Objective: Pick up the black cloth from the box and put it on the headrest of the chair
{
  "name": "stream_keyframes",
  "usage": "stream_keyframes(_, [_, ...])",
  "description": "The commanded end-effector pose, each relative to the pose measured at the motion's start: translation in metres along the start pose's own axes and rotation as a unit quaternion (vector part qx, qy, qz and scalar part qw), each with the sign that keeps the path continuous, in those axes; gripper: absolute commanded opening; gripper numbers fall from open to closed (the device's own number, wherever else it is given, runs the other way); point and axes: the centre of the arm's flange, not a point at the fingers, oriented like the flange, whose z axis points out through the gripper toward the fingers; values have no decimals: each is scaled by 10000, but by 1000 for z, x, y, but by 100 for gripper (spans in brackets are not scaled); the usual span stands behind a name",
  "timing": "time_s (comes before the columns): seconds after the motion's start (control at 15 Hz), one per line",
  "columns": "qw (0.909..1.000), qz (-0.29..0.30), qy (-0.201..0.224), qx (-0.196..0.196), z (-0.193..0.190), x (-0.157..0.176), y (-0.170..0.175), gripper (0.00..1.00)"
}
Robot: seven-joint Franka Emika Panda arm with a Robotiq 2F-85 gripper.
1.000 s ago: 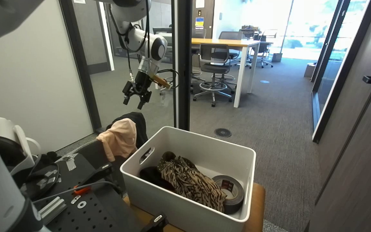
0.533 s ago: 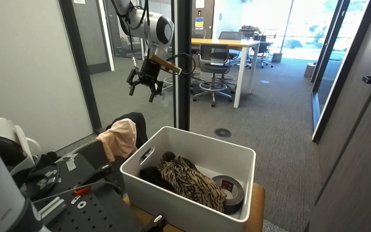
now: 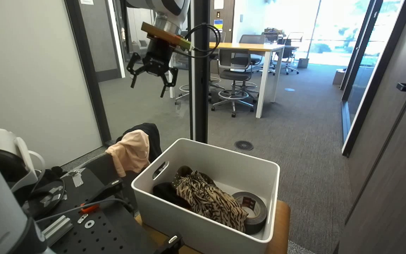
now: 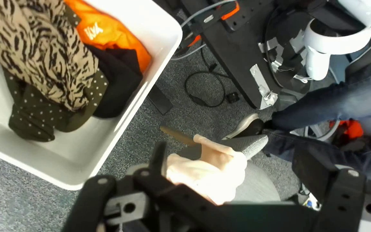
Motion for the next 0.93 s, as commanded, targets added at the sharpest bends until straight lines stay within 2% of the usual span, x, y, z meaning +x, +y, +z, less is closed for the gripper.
stream_keyframes(0.0, [9951, 881, 440, -11, -12, -83, -36, 100])
stream_keyframes(0.2, [9857, 1506, 760, -8, -21, -123, -64, 100])
stream_keyframes(0.4, [9710, 2101, 1141, -28, -25, -163, -90, 100])
stream_keyframes(0.6, [9515, 2723, 1430, -87, -25, -205, -111, 100])
stream_keyframes(0.87, [9179, 3540, 1773, -256, -19, -259, -135, 100])
